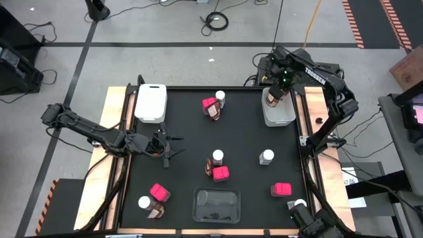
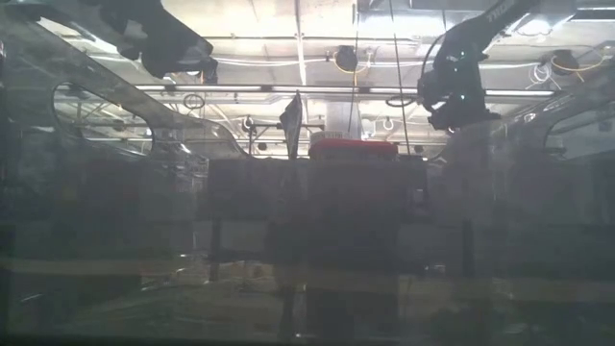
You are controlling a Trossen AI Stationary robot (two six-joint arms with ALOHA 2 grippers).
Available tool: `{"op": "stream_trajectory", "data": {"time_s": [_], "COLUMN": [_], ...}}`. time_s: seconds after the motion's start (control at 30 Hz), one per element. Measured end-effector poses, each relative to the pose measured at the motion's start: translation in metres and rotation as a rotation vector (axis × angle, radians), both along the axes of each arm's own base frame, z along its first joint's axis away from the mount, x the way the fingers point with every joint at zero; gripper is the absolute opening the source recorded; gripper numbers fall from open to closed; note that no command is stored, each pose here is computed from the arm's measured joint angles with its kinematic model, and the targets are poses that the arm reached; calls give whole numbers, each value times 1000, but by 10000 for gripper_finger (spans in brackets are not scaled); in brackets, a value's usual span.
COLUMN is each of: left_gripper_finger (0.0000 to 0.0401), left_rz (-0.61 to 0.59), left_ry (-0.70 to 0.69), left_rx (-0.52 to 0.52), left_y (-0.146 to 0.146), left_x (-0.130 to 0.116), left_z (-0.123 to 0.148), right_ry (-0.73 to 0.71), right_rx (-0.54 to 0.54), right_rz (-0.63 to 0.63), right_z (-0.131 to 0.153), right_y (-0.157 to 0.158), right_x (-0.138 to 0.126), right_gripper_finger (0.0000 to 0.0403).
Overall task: Sort spices by type
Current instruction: Put the brown seasoning pack into the right white bin
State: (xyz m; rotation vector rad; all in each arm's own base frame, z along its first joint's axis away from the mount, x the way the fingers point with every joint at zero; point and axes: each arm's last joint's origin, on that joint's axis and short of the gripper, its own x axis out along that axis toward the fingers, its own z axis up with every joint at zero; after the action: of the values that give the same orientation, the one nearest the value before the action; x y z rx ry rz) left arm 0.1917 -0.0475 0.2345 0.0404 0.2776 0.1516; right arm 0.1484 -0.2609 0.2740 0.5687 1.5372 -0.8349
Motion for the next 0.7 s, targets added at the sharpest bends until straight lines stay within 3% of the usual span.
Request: {"op": "stream_trajectory", "data": {"time_s": [0.43, 0.7], "left_gripper_finger": [221, 221], "left_rz": [0, -10], "left_ry": [-9, -7], "left_rx": [-3, -8], "left_y": [0, 0], "left_x": [0, 0], "left_z": [1, 1], "right_ry": [-40, -53], "right_rx": [45, 17], "right_rz": [-53, -66], "right_z": [-25, -29], "right_y": [4, 2], "right_x": [0, 1], "right_gripper_finger": [0, 0]}}
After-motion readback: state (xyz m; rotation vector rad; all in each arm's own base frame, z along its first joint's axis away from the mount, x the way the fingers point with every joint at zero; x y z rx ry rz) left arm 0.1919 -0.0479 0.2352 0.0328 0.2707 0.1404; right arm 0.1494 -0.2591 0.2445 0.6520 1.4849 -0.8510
